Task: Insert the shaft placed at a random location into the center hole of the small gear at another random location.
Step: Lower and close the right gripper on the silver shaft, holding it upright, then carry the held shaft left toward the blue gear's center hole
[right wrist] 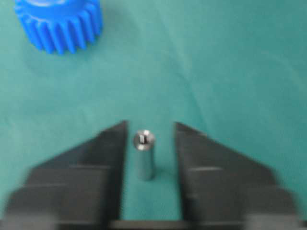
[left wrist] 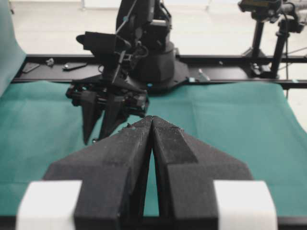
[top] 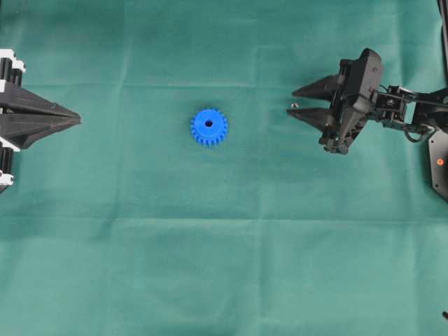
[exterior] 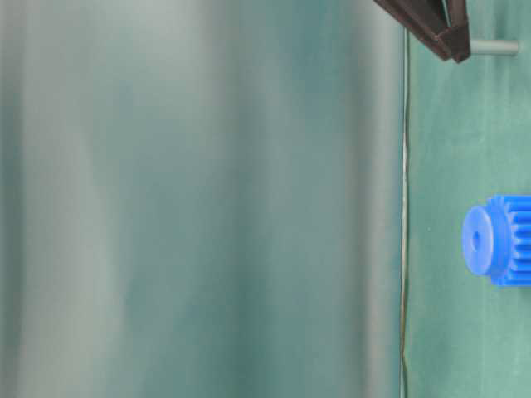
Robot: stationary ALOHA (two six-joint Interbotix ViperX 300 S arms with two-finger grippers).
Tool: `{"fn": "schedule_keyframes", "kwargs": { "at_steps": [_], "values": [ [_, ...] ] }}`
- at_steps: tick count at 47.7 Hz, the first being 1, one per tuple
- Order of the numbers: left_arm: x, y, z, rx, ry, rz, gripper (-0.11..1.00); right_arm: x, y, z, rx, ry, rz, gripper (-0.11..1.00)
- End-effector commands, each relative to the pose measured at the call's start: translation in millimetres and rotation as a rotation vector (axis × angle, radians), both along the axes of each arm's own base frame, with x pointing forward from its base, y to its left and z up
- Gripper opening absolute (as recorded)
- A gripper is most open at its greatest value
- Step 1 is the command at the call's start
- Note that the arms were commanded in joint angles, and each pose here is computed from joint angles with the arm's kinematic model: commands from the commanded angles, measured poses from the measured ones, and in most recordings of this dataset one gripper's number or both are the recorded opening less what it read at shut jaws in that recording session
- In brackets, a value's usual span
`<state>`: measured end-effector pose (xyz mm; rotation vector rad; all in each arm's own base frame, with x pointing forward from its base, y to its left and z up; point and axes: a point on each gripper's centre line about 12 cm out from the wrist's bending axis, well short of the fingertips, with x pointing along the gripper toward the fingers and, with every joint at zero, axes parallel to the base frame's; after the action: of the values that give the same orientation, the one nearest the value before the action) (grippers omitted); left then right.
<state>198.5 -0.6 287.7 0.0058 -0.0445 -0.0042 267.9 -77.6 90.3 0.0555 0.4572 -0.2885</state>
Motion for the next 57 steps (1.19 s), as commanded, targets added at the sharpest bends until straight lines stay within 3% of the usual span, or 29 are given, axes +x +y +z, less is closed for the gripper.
{"fn": "schedule_keyframes", "kwargs": {
  "at_steps": [1,4,13,34,49,57],
  "values": [
    [2,0,9,0.001,-0.020,0.001,0.00,4,-1,3,-0.018,-0.004,0.015,0.23],
    [2,0,8,0.001,-0.018,0.001,0.00,4,0,4,-0.018,-0.006,0.018,0.13],
    [3,0,8,0.001,-0.011,0.001,0.00,9,0,8,-0.023,-0.021,0.023,0.14],
    [3,0,8,0.000,-0.011,0.001,0.00,8,1,76,-0.039,-0.075,0.028,0.14],
    [3,0,8,0.000,-0.009,0.001,0.00,11,2,78,-0.032,-0.053,0.036,0.13],
    [3,0,6,0.000,-0.005,0.001,0.00,27,4,80,-0.030,-0.070,0.050,0.14]
  ]
}}
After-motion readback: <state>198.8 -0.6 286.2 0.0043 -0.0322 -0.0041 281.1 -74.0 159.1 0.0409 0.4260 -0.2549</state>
